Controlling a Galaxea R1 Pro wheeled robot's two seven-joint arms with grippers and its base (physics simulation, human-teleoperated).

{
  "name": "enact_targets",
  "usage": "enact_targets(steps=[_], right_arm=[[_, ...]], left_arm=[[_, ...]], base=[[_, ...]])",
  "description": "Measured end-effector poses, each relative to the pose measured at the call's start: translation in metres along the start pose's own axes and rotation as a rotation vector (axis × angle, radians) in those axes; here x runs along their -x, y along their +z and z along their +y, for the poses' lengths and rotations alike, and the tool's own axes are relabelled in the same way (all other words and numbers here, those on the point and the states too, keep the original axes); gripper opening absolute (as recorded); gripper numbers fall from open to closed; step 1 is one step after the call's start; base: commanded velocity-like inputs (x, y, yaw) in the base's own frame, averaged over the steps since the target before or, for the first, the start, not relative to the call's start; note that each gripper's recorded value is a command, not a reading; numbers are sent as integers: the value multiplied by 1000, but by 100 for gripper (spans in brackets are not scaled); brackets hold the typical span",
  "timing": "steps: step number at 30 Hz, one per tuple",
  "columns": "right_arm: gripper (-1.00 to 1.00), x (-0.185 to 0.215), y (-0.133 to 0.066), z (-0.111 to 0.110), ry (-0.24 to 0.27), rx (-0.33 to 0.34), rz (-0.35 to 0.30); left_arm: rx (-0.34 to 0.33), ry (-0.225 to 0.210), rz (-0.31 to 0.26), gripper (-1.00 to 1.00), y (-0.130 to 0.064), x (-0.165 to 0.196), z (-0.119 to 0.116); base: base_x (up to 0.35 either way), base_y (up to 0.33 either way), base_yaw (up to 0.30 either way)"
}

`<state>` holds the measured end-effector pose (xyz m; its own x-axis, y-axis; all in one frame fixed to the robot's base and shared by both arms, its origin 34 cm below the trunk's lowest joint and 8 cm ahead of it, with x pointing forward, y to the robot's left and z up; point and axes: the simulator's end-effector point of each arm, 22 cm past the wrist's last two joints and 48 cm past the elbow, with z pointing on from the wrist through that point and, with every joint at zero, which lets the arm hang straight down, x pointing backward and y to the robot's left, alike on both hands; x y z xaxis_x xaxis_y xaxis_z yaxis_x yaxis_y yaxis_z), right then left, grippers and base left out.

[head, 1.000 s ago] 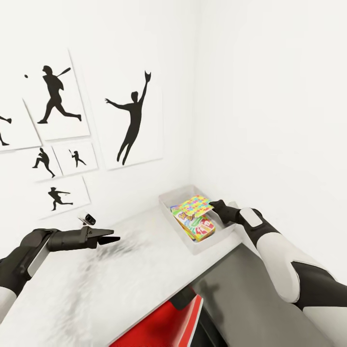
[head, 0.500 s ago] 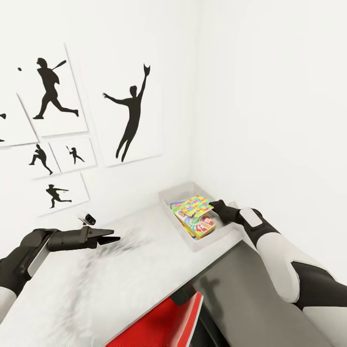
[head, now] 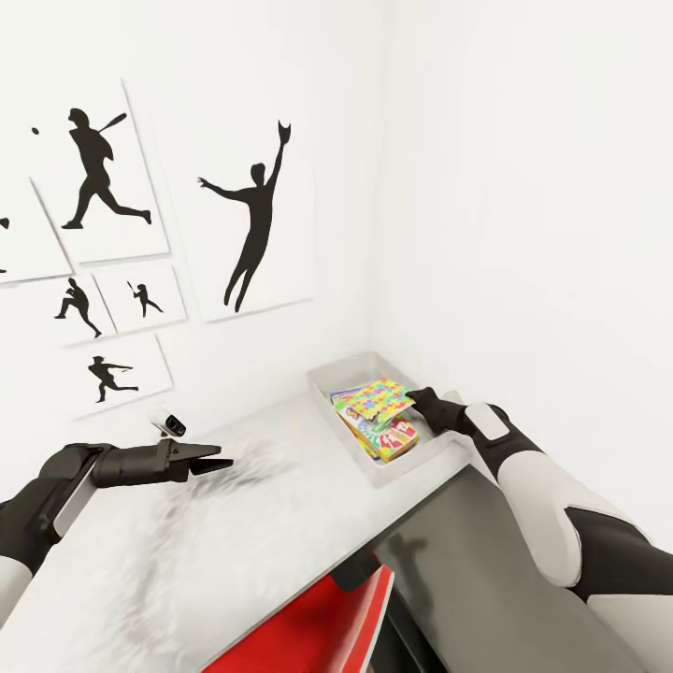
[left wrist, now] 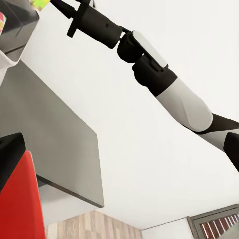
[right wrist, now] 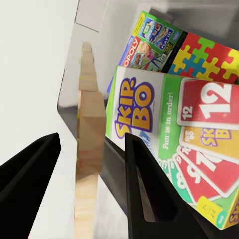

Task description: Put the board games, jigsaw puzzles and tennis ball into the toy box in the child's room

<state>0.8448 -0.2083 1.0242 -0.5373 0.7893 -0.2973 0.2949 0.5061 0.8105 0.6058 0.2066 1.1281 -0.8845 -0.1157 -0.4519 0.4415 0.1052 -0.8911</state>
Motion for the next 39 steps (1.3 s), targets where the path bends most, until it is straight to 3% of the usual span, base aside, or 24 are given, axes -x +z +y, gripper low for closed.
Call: enact_targets(steps=[3,4,28,33,39], right_arm=[[-100,0,0,0,0,0,0],[100,0,0,0,0,0,1],[100,5,-4,5,-6,10,-9],[100,30,-23,35,-53,92,-76],[100,31,-58,57,-126,183,-88]], left_arm=[[1,0,0,100,0,0,0],[1,0,0,100,0,0,0],[-1,6,-2,100,0,1,-3],[-2,15,-2,100,-1,1,-6],[-3,27,-3,100,-1,2,-11]], base=[[0,0,0],[0,0,0],[0,0,-14],[0,0,-73],[0,0,-64]])
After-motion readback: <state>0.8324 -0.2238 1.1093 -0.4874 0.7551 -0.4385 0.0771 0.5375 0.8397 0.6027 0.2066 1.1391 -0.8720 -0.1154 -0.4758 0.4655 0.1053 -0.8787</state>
